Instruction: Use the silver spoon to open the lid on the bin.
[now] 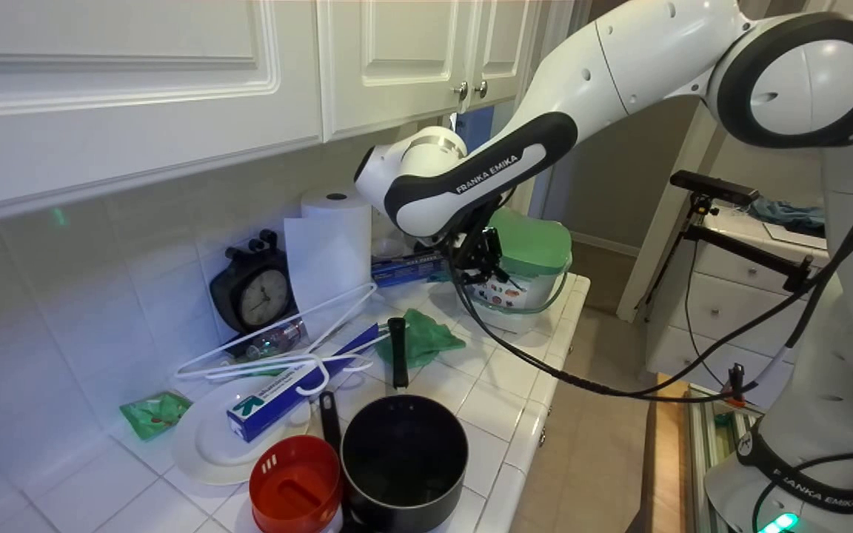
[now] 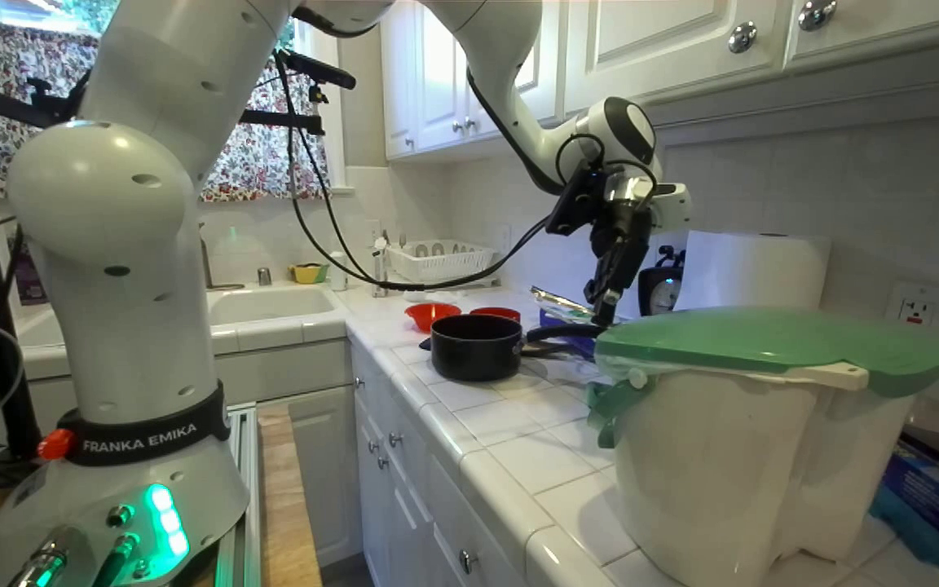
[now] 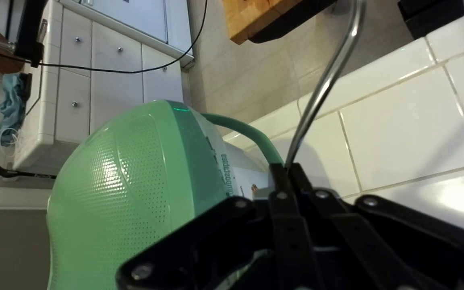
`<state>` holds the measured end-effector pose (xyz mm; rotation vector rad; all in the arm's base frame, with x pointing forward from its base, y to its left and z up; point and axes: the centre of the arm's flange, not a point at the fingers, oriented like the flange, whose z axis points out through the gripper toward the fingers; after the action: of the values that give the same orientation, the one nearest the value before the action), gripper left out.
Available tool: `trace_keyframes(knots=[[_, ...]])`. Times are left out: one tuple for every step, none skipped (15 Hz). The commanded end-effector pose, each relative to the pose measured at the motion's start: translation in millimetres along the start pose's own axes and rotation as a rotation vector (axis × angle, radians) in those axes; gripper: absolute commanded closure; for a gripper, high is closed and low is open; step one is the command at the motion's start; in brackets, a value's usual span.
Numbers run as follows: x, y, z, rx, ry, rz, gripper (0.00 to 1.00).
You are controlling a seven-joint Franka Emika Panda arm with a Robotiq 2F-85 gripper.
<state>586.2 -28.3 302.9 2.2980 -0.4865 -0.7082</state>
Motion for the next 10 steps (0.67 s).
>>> trace_keyframes(knots=[[4.6, 2.5, -3.8, -0.065, -0.024, -0.050, 0.96], [4.2, 3.2, -2.9, -0.074, -0.031, -0.057, 0.96], [3.3, 3.6, -2.2, -0.084, -0.039, -0.066, 0.96], [2.7, 4.1, -1.6, -0.096, -0.044, -0.073, 0.96], [2.7, 4.6, -0.9, -0.105, -0.046, -0.078, 0.96], [3.2, 4.9, 0.0, -0.111, -0.047, -0.080, 0.96], [3.4, 5.3, 0.4, -0.118, -0.045, -0.080, 0.96], [3.7, 5.3, 0.9, -0.121, -0.043, -0.084, 0.96], [3.7, 5.4, 0.9, -0.123, -0.041, -0.087, 0.96], [3.6, 5.8, 0.7, -0.125, -0.039, -0.088, 0.96]])
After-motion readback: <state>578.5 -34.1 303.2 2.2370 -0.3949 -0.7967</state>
